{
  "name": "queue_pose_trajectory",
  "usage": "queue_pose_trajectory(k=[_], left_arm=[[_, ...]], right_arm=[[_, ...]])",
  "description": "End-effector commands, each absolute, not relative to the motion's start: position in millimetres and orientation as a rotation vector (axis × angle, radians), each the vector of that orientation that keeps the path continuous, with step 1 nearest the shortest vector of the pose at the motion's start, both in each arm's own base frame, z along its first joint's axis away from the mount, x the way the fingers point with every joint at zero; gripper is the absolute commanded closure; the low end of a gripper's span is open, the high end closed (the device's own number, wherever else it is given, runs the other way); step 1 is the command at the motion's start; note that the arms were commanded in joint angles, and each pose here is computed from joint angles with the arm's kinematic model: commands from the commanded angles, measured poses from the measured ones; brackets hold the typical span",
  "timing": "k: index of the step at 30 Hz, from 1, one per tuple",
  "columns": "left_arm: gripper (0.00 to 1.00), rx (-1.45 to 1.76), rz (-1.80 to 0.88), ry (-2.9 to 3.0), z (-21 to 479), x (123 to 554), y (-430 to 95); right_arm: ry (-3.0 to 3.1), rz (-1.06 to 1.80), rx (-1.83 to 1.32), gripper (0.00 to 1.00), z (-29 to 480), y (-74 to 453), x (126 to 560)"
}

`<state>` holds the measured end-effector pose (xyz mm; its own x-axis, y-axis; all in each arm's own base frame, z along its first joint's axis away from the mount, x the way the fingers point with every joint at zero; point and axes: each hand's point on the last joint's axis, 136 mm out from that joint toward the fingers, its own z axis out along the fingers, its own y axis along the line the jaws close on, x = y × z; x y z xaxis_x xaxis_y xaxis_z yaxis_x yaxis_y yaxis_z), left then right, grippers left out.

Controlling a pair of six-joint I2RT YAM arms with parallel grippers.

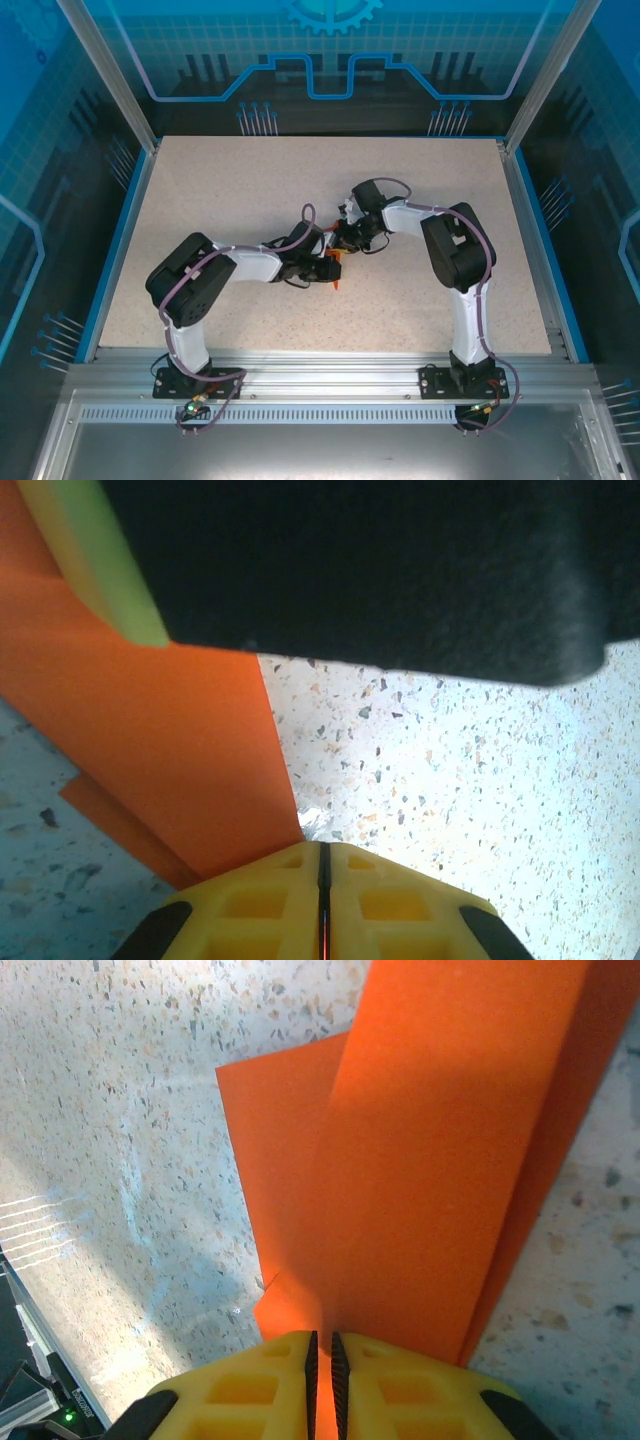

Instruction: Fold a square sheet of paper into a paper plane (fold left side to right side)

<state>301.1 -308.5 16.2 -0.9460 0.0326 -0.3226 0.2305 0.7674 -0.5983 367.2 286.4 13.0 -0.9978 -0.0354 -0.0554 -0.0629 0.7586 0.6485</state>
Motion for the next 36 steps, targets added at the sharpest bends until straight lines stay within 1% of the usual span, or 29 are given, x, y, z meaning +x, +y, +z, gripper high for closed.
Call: queue_pose_trajectory(k=[1, 12, 19, 23, 25, 32, 36], left_arm=[[0.89, 0.309, -0.921, 2.8, -3.4, 260.5, -304.9], [0.91, 0.583, -0.814, 2.864, -6.6, 220.1, -305.5], [0.92, 0.645, -0.837, 2.874, -7.5, 202.4, -309.6], [0.92, 0.629, -0.832, 2.888, -12.2, 197.0, -306.6], [0.92, 0.609, -0.864, 2.857, -4.2, 198.4, -308.5], [0.91, 0.568, -0.95, 2.652, 66.5, 228.3, -314.1], [0.9, 0.513, -0.965, 2.594, 80.0, 249.2, -309.1]], right_arm=[[3.021, 0.946, -0.026, 0.84, -19.0, 273.4, 356.0], [3.035, 0.926, -0.021, 0.84, -21.0, 271.2, 356.2], [3.036, 0.925, -0.025, 0.84, -20.9, 271.6, 356.8], [3.037, 0.929, -0.025, 0.84, -21.2, 271.8, 356.5], [3.037, 0.931, -0.027, 0.84, -21.2, 272.0, 356.3], [3.031, 0.935, -0.031, 0.84, -18.9, 273.0, 358.0], [3.028, 0.937, -0.03, 0.84, -18.2, 273.2, 358.3]])
